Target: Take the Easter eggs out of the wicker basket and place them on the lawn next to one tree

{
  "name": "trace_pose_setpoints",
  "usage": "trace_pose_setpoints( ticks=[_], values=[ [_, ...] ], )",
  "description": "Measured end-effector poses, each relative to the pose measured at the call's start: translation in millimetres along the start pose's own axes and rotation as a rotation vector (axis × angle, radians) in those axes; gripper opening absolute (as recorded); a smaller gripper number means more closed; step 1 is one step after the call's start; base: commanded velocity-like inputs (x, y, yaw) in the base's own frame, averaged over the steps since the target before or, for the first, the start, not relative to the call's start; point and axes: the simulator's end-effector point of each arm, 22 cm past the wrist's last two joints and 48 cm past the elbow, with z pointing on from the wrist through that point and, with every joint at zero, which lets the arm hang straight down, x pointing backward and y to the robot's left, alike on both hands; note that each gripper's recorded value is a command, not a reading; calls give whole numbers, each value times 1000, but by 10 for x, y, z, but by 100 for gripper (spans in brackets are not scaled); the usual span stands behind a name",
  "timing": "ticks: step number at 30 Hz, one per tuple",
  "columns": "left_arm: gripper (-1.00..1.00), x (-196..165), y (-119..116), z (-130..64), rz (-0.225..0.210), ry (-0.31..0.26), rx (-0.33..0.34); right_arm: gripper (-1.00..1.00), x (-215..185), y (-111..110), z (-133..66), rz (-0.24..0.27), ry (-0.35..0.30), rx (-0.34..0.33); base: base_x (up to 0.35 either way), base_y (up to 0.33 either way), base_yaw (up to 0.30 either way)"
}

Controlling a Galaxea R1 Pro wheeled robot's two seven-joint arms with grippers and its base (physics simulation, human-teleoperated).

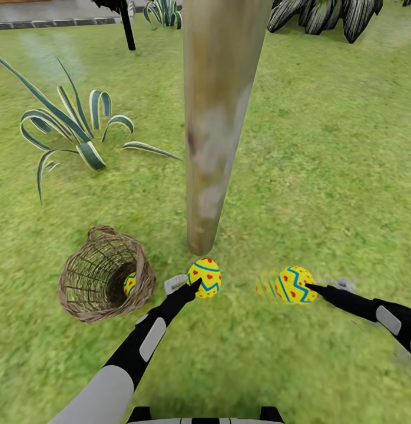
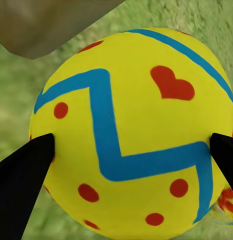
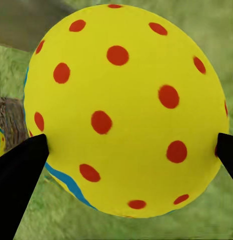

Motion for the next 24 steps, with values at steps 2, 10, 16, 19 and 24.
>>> trace_pose_setpoints(
  ticks=[2,10,16,19,24],
  values=[
    [-100,0,2,0,-1,0,0,-100,-225,-50,-475,-15,-19,-80,0,0,0],
    [-100,39,60,62,-2,-3,5,-100,-610,-421,-1333,-32,-57,-69,0,0,0],
    [-100,94,136,122,-4,-2,6,-100,-572,-492,-1257,-32,-57,-69,0,0,0],
    [-100,119,174,153,-3,-3,7,-100,-552,-528,-1218,-32,-57,-69,0,0,0],
    [-100,147,217,194,-1,-5,10,-100,-526,-575,-1166,-32,-58,-69,0,0,0]
  ],
)
